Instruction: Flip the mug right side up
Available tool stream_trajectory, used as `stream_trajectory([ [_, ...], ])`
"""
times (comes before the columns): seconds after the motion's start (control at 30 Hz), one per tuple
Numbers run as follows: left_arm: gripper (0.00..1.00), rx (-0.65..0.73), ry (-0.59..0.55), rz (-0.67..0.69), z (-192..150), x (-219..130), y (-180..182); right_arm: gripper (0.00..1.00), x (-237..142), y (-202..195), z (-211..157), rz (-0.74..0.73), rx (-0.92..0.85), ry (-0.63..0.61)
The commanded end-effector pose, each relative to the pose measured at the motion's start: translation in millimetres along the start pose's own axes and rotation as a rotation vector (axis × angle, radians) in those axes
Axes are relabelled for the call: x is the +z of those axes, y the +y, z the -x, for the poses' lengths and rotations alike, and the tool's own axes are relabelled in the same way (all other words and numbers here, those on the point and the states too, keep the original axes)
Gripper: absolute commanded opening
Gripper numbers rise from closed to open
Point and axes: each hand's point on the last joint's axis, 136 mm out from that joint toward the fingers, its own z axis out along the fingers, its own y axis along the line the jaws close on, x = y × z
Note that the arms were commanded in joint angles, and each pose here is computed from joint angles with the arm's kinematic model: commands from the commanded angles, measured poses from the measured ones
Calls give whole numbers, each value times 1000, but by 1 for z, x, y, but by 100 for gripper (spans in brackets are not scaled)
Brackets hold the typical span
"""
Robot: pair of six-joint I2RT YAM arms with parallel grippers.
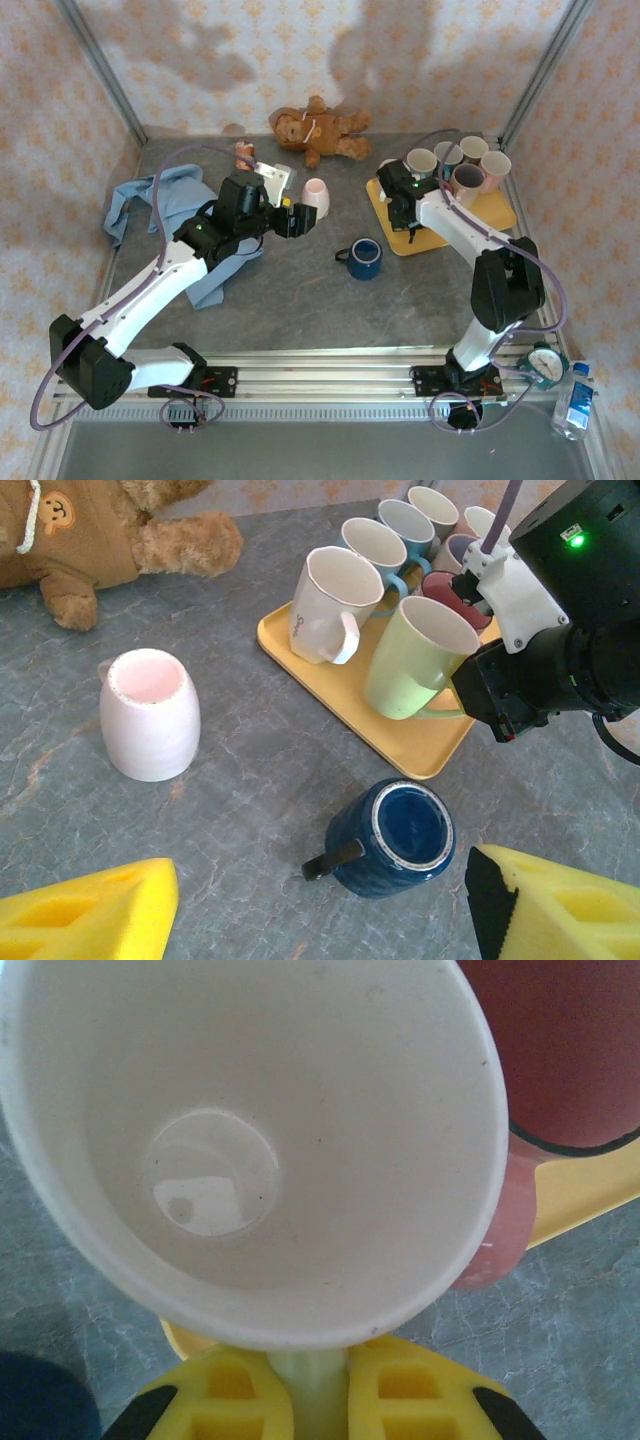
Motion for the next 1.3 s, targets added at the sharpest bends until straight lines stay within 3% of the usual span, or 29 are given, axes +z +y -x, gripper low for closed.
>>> stream_trajectory([
  [0.0, 77, 23, 20, 38, -5, 1, 9, 0, -10, -9, 33, -61, 71, -117],
  [0.37, 74, 81, 44, 57, -10, 3, 13, 0, 13, 1, 36, -96, 54, -119],
  [0.53, 68, 167, 143, 57, -28, 8, 17, 0, 21, 4, 36, -113, 47, -117],
  [0.8, 70, 257, 142, 37, -43, 16, 20, 26, 28, 16, 32, -68, 42, -86],
  [0.9, 71, 291, 136, 1, -43, 18, 15, 34, 21, 21, 29, -17, 55, -76],
  [1.07, 73, 365, 126, -40, -40, 20, 8, 39, -3, 26, 19, 96, 96, -65],
  [1.27, 78, 518, 116, -152, -44, 22, -8, 41, -48, 48, 4, 372, 69, -71],
])
